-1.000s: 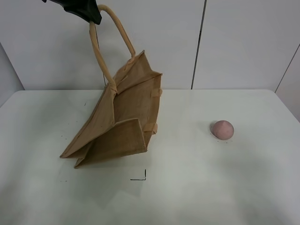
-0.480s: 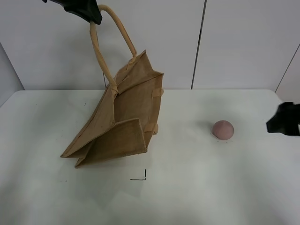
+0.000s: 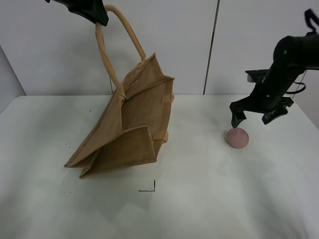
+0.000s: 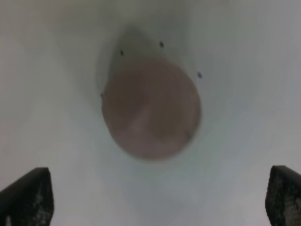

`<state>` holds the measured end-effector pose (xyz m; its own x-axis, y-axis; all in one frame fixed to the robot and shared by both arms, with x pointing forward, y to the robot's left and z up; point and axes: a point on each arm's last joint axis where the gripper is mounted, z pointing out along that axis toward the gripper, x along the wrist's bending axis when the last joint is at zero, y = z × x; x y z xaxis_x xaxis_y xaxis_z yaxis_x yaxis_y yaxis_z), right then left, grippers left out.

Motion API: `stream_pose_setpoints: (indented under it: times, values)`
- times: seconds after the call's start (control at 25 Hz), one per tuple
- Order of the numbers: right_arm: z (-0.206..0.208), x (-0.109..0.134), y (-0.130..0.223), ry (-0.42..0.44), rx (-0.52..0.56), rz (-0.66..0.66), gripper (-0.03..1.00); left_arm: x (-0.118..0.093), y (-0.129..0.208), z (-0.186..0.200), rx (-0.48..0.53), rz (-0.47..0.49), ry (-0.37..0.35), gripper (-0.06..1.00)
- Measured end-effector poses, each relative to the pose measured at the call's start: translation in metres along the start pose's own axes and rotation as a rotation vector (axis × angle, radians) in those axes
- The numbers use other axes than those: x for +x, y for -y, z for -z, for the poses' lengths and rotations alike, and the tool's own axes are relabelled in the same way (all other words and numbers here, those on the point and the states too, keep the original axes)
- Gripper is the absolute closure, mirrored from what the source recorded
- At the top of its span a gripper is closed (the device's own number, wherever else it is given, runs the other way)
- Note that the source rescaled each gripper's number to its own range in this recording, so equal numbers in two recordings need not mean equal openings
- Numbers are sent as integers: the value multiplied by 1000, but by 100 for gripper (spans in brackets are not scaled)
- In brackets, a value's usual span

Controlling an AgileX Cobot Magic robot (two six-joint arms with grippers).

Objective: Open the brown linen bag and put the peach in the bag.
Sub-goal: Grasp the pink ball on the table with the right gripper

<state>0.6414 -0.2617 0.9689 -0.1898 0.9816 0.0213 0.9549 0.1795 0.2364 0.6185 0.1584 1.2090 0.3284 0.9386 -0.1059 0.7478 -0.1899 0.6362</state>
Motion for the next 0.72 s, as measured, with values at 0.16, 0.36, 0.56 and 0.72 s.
stream_pose_setpoints:
  times: [0.16,0.36,0.56,0.72]
  values:
    - [-31,0,-16,-4,50,-36,-3,0,0,0,0,-1,0,94]
    - [-47,-3,-21,12,55,-71,-3,0,0,0,0,-1,0,94]
    - [-63,-1,-19,-11,81,-62,-3,0,0,0,0,-1,0,94]
    - [-79,-1,-15,-18,117,-59,-3,0,0,0,0,-1,0,94]
